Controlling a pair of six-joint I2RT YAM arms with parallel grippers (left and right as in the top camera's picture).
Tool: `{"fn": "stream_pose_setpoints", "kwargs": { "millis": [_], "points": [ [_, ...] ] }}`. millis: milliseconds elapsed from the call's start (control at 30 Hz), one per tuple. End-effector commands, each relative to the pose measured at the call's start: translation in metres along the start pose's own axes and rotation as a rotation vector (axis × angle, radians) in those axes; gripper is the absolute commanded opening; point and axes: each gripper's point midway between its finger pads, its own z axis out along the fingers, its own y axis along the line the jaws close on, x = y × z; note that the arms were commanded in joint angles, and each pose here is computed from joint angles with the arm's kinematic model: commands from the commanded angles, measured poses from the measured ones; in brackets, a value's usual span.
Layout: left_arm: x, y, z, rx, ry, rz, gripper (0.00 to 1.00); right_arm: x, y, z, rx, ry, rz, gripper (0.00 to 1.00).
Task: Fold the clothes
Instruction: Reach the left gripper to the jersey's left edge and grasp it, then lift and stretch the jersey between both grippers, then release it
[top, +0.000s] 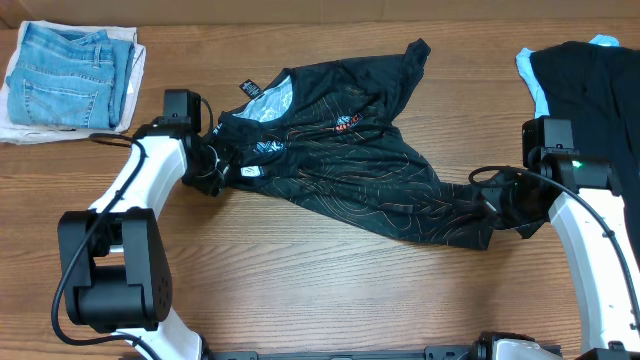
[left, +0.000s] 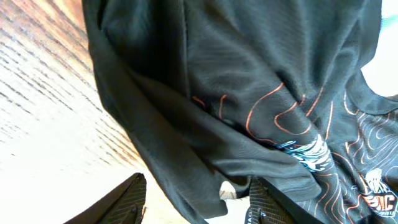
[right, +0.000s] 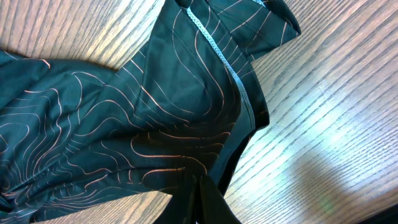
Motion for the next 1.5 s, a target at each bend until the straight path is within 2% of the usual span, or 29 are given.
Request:
{"fn": "stream_pose_setpoints", "kwargs": {
  "millis": [0, 133, 200, 333, 400, 467, 500, 533, 667, 800, 1100, 1267, 1467],
  "points": [
    [-0.001, -0.009, -0.008, 0.024, -0.014, 0.037, 0.57, -0.002, 0.000, -0.001, 0.001, -0.013, -0.004, 0.06],
    [-0.003, -0.011, -0.008, 0.031, -0.019, 0.027, 0.55, -0.001, -0.001, -0.001, 0.002, -0.011, -0.004, 0.06],
    [-0.003, -0.011, -0.007, 0.032, -0.019, 0.008, 0.49, -0.001, -0.001, -0.001, 0.003, -0.011, -0.003, 0.06],
    [-0.003, -0.011, -0.007, 0.031, -0.018, -0.006, 0.31, 0.000, -0.002, -0.001, 0.009, -0.005, -0.003, 0.06],
    [-0.002, -0.011, -0.007, 0.031, -0.017, -0.005, 0.26, 0.001, -0.003, -0.001, 0.010, -0.003, -0.003, 0.05],
    [-0.002, -0.011, -0.007, 0.030, -0.016, -0.005, 0.15, 0.001, -0.002, -0.001, 0.010, -0.003, -0.003, 0.05],
    [-0.002, -0.011, -0.007, 0.030, -0.016, -0.004, 0.06, 0.001, -0.002, -0.001, 0.010, -0.003, -0.003, 0.05],
    [-0.002, -0.011, -0.007, 0.030, -0.015, -0.004, 0.04, 0.001, -0.002, -0.001, 0.010, -0.003, -0.003, 0.04],
    [0.000, -0.011, -0.009, 0.031, -0.008, 0.017, 0.04, 0.002, -0.004, -0.002, 0.013, 0.001, 0.012, 0.04],
    [0.001, -0.019, -0.032, 0.053, -0.031, 0.081, 0.04, -0.001, -0.001, -0.014, -0.013, -0.034, 0.011, 0.04],
    [0.013, -0.020, -0.155, 0.077, -0.247, 0.201, 0.04, -0.009, 0.013, -0.098, -0.206, -0.238, -0.005, 0.04],
    [0.034, -0.015, -0.230, 0.187, -0.365, 0.263, 0.04, -0.002, 0.012, -0.152, -0.330, -0.366, -0.019, 0.04],
    [0.064, -0.001, -0.302, 0.314, -0.474, 0.314, 0.04, 0.019, 0.006, -0.200, -0.443, -0.435, -0.064, 0.04]
  ]
}}
